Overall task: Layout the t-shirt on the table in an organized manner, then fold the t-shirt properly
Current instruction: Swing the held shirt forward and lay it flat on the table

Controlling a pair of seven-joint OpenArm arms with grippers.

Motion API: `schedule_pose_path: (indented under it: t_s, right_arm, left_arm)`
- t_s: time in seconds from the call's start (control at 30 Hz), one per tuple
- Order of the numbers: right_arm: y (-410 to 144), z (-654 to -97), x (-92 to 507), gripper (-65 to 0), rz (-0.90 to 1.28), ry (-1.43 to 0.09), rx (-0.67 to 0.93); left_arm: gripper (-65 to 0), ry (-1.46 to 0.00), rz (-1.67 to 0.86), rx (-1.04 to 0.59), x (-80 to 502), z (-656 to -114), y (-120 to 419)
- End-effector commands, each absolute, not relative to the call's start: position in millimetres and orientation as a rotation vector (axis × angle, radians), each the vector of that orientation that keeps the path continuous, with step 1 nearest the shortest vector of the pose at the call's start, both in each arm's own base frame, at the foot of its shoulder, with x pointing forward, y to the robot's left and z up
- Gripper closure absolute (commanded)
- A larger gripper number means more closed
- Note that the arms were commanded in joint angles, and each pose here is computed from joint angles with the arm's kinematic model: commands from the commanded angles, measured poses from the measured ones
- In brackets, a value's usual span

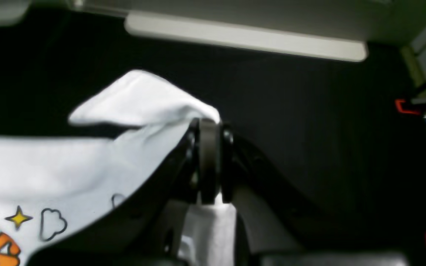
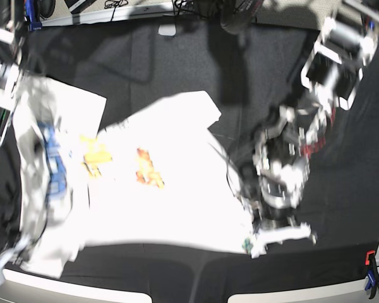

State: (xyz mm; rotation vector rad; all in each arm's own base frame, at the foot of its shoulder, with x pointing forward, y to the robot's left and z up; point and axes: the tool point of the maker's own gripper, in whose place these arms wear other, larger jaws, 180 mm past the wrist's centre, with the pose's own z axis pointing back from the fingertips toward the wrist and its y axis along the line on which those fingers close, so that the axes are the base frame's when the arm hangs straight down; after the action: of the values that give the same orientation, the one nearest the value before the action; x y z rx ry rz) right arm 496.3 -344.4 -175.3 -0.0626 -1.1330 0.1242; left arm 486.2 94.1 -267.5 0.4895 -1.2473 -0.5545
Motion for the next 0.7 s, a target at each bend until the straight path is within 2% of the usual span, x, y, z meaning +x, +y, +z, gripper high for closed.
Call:
schedule_pose_path:
  t_s: [0.0, 0.17, 0.3, 0.43, 0.67]
  right_arm:
    - [-353, -134, 508, 0.0, 0.104, -1.236, -0.070]
    - [-373, -117, 529, 0.0, 0.022, -1.253, -0.051]
    - [-372, -130, 541, 0.0, -0.015, -1.230, -0.018]
    - [-352, -159, 551, 0.0, -0.007, -1.180, 0.011]
    - [-311, -187, 565, 0.0, 0.018, -1.133, 0.056]
  left_arm:
    - [0.0, -1.292, -0.535, 0.518, 500, -248, 100]
    - [0.0, -1.191, -0.472, 0.485, 521, -269, 122]
    - [0.0, -1.240, -0.473, 0.452, 529, -265, 119]
    - [0.0, -1.301, -0.464, 0.385, 531, -259, 109]
    - [0.0, -1.265, -0.514, 0.315, 535, -267, 101]
